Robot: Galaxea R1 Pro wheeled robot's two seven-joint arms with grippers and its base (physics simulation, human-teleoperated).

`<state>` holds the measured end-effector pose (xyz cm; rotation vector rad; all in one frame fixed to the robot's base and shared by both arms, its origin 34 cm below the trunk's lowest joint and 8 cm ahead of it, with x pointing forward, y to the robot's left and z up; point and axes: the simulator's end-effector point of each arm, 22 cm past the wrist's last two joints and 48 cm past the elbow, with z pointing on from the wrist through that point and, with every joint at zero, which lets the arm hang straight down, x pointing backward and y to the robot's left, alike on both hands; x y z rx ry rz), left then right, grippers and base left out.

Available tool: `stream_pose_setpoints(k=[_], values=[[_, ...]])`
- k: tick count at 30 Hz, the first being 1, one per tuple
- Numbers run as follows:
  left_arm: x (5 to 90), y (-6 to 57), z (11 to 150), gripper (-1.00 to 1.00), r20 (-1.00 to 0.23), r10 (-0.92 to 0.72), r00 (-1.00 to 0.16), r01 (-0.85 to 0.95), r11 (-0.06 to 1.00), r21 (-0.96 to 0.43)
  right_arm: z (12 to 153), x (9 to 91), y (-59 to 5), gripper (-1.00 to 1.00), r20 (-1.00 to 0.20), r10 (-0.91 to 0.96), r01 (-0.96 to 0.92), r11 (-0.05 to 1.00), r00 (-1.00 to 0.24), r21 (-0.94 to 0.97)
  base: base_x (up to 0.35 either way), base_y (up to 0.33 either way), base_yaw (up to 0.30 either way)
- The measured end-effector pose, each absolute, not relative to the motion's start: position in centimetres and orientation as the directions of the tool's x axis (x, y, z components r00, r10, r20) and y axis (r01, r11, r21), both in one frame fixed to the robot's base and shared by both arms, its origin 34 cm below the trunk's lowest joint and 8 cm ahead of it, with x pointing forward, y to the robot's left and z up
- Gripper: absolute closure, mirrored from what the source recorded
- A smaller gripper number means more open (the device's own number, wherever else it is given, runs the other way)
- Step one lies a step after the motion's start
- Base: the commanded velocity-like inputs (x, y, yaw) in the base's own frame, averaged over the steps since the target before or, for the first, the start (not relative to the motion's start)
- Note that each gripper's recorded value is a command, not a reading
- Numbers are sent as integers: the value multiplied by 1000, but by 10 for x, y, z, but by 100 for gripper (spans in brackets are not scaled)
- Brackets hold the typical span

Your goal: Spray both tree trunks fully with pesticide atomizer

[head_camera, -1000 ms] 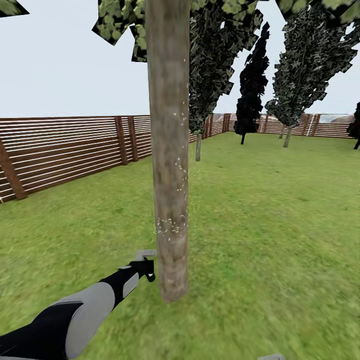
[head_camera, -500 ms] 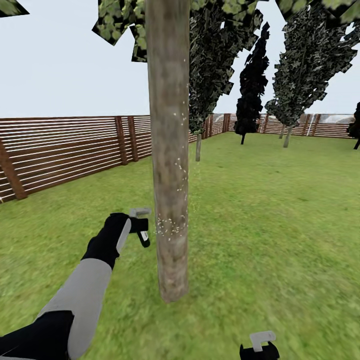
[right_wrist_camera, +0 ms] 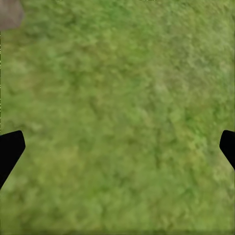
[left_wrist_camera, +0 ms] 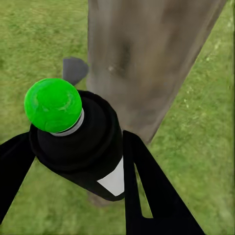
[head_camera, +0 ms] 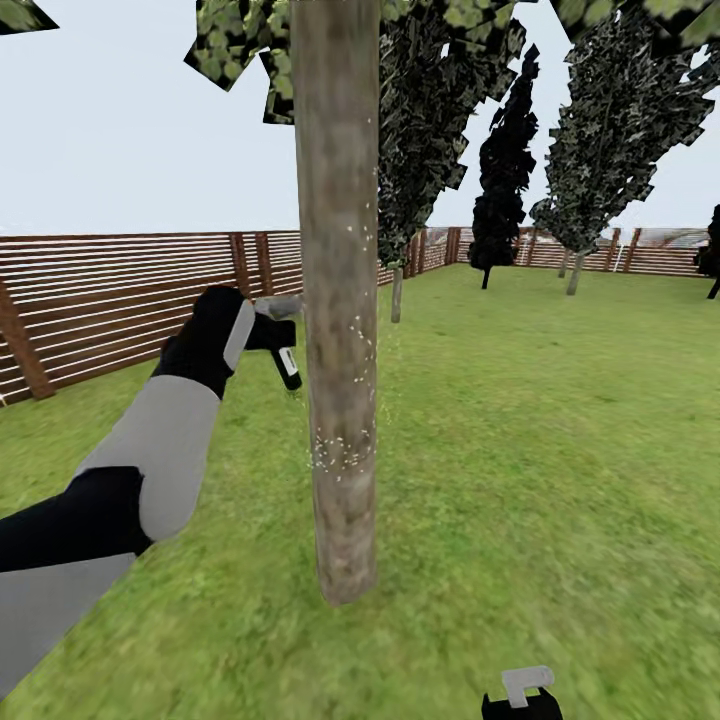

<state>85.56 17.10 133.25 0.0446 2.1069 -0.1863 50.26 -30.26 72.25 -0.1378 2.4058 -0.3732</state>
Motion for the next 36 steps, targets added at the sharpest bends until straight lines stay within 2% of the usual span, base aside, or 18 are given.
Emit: stream_pose_setpoints(k=[5, 13, 21, 26, 33, 36], values=[[860, 168, 1425, 100, -905, -35, -425, 127, 987, -97, 722, 502, -302, -100, -622, -198, 0, 953, -758, -302, 0, 0, 0], [852, 147, 1516, 100, -921, -37, -387, 184, 976, -116, 722, 502, -302, -100, -622, -198, -1, 953, -757, -302, 0, 0, 0], [834, 146, 1597, 100, -953, -30, -301, 197, 976, -93, 722, 502, -301, -100, -621, -197, -1, 954, -758, -301, 0, 0, 0], [824, 128, 1621, 100, -953, -82, -291, 262, 951, -162, 722, 501, -301, -100, -621, -197, -1, 954, -759, -301, 0, 0, 0], [815, 124, 1643, 100, -960, -94, -265, 281, 945, -170, 722, 502, -301, -100, -621, -197, -2, 954, -759, -301, 0, 0, 0], [819, 125, 1631, 100, -952, -92, -294, 275, 945, -176, 722, 502, -301, -100, -621, -197, -2, 954, -759, -301, 0, 0, 0]])
